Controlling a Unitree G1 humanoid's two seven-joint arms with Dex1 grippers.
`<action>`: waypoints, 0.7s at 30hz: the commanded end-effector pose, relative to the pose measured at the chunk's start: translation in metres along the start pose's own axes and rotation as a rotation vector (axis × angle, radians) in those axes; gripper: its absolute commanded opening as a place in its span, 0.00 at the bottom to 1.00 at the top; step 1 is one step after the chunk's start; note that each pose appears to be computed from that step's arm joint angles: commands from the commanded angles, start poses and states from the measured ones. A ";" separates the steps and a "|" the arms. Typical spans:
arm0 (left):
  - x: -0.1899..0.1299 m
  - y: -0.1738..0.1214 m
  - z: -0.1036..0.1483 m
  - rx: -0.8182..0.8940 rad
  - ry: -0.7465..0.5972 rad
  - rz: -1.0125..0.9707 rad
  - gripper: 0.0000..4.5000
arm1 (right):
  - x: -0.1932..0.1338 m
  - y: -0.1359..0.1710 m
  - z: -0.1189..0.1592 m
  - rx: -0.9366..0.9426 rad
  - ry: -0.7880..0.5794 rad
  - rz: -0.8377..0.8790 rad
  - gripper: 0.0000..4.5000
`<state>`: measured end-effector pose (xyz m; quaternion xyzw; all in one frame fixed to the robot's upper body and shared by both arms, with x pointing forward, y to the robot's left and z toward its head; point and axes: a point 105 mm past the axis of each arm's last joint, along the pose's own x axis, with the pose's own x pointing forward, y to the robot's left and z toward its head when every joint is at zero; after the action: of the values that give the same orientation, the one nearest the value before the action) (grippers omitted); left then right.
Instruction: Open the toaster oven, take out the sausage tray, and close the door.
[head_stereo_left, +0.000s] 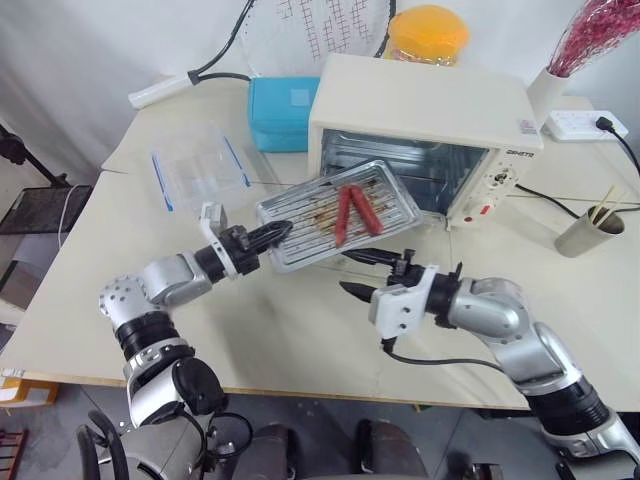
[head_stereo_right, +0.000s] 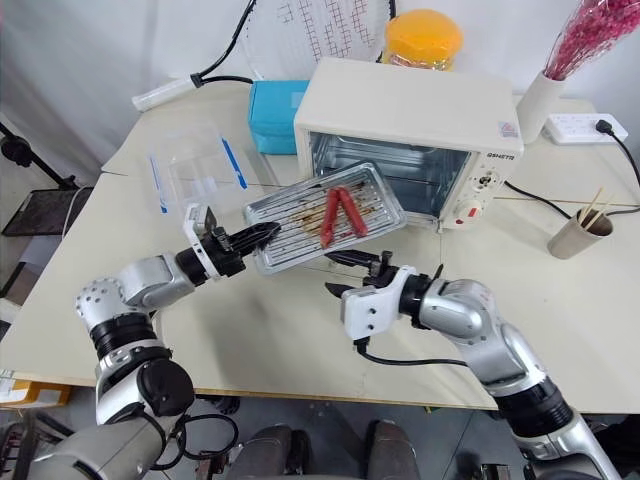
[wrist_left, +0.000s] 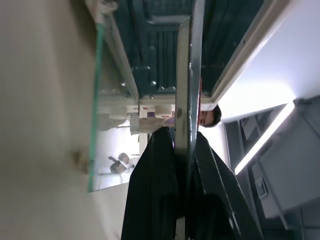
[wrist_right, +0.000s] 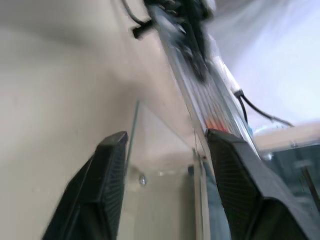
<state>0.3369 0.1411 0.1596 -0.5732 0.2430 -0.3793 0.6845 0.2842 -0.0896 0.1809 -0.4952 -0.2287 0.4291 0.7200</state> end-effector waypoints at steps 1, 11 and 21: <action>-0.020 -0.017 0.003 0.047 -0.067 -0.067 0.00 | -0.029 -0.018 -0.006 0.053 0.008 -0.069 0.57; -0.086 -0.014 0.002 0.062 -0.324 -0.038 0.00 | -0.121 0.007 -0.098 0.343 0.273 0.000 0.01; -0.144 0.002 0.011 0.002 -0.651 -0.004 0.00 | -0.124 0.026 -0.139 0.656 0.316 0.011 0.01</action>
<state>0.2658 0.2575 0.1287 -0.6691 0.0483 -0.1623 0.7237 0.3101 -0.2618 0.1060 -0.3161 0.0475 0.4047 0.8568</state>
